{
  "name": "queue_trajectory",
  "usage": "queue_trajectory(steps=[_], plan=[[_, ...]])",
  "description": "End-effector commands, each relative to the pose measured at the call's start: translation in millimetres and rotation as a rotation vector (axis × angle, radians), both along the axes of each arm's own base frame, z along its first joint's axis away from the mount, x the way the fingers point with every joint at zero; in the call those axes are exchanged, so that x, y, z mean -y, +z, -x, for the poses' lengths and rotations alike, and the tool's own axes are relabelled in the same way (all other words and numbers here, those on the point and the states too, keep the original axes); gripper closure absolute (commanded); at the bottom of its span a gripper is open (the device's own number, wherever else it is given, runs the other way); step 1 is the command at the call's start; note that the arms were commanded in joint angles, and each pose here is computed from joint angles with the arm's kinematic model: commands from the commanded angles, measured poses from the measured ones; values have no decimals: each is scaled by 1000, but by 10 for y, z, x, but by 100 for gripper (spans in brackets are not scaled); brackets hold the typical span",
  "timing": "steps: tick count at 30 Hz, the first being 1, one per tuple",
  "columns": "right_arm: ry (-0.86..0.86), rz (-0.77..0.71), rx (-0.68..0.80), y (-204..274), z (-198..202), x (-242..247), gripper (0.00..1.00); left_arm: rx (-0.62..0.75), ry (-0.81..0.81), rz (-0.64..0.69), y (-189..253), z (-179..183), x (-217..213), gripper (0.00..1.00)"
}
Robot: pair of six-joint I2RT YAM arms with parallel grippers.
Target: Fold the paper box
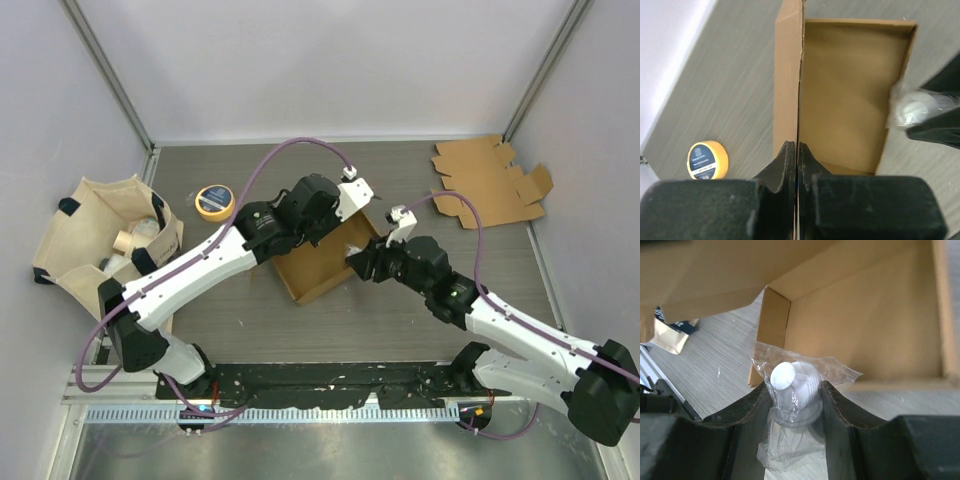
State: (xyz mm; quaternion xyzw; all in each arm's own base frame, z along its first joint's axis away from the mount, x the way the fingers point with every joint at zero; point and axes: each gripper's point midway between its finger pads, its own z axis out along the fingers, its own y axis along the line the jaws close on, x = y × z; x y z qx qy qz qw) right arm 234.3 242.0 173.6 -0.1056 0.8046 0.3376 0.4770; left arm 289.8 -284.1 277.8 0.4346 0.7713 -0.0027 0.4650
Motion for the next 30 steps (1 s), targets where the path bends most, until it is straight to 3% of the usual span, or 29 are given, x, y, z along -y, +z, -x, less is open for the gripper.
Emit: queue_trajectory(steps=[1, 6, 7, 11, 12, 13, 15, 18, 21, 24, 28, 29, 30], plan=[[87, -90, 163, 567, -175, -299, 59, -121, -88, -47, -92, 169, -24, 100], [143, -136, 210, 665, -192, -462, 56, -101, -86, -53, 33, 72, -77, 100], [142, -120, 232, 612, -234, -473, 49, -102, -86, -45, 48, 68, -80, 100], [46, -148, 340, 467, -529, -502, 41, -115, -101, 0, 107, 98, -50, 100], [26, -136, 324, 244, -608, -535, 40, -117, -103, 11, 117, 103, -41, 100], [-18, -215, 401, 462, -706, -544, 39, -121, -105, 21, 116, 112, -27, 100], [-48, -237, 386, 482, -862, -642, 36, -127, -95, 24, 110, 106, -36, 100], [-108, -210, 361, 481, -711, -371, 30, -132, -98, 6, 86, 120, -79, 100], [-206, 61, 226, 39, -624, 64, 26, -131, -101, -11, 30, 108, -112, 100], [-274, 205, 198, 1, -532, 506, 25, -135, -118, -28, -19, 95, -120, 100], [-296, 228, 256, 118, -540, 801, 24, -121, -156, -64, -12, 102, -140, 100], [-305, 247, 268, -92, -507, 896, 23, -114, -168, -63, 16, 119, -149, 100], [-297, 142, 405, 189, -556, 826, 22, -108, -185, -66, 28, 131, -148, 100]])
